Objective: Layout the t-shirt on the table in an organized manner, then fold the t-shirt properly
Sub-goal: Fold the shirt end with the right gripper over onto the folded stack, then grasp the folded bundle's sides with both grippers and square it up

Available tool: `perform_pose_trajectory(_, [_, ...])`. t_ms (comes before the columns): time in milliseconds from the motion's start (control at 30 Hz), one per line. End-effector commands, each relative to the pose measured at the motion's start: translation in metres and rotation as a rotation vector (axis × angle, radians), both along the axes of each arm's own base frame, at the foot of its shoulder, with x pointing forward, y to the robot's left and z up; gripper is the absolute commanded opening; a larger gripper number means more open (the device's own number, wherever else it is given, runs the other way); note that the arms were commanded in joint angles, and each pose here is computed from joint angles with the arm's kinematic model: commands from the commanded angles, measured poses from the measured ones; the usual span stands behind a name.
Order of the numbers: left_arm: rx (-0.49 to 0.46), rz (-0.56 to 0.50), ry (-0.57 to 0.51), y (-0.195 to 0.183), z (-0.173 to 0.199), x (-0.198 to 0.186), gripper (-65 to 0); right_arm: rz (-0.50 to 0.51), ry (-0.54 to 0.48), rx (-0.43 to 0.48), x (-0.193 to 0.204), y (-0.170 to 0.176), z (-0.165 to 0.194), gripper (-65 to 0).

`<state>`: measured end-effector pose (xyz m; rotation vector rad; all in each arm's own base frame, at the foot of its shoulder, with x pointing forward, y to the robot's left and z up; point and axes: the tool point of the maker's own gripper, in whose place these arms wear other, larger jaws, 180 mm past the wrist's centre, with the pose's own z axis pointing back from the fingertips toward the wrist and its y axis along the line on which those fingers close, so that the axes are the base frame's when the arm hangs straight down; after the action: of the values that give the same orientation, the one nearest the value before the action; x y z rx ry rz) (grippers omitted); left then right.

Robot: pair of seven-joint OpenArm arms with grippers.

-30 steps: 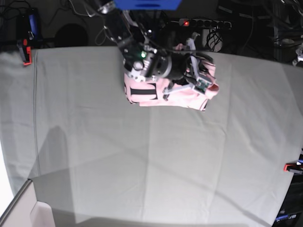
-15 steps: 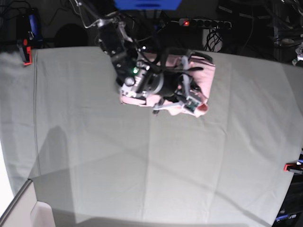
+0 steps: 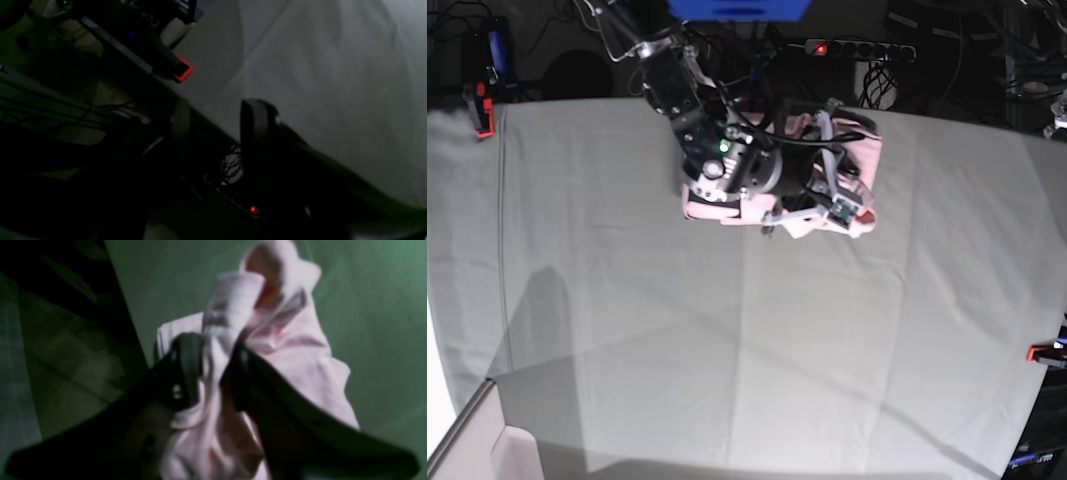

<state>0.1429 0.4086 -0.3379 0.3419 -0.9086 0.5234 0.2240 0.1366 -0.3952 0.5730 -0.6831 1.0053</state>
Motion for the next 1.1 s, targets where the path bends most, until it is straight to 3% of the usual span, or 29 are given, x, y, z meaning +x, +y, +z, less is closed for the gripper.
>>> perform_pose_trajectory(0, [0.035, -0.010, -0.031, 0.005, 0.013, 0.004, -39.9, 0.001, -0.034, 0.057, 0.007, 0.010, 0.018, -42.3])
perform_pose_trajectory(133, [0.035, -0.010, -0.033, 0.005, 0.013, 0.005, -39.9, -0.006, -0.059, 0.067, 0.011, 0.009, 0.027, -31.9])
perform_pose_trajectory(267, [0.036, -0.012, -0.033, 0.005, 0.013, 0.005, -39.9, -0.026, -0.117, 0.114, 0.008, 0.008, 0.054, -26.7])
perform_pose_trajectory(467, [0.025, -0.013, -0.049, 0.002, 0.013, 0.010, -39.9, -0.061, -0.230, 0.187, 0.007, 0.002, 0.102, -26.3])
perform_pose_trajectory(700, [0.003, -0.065, -0.055, -0.013, 0.008, 0.026, -39.9, -0.178, -0.198, 0.148, 0.019, -0.034, 0.086, -26.6])
perform_pose_trajectory(967, [-0.158, -0.242, -0.050, -0.110, -0.026, 0.056, -39.6, -0.277, -0.182, 0.046, 0.030, -0.090, 0.060, -26.6])
perform_pose_trajectory(1067, [-0.223, -0.338, -0.057, -0.160, -0.030, 0.066, -34.4, -0.335, -0.175, 0.027, 0.036, -0.109, 0.056, -26.6])
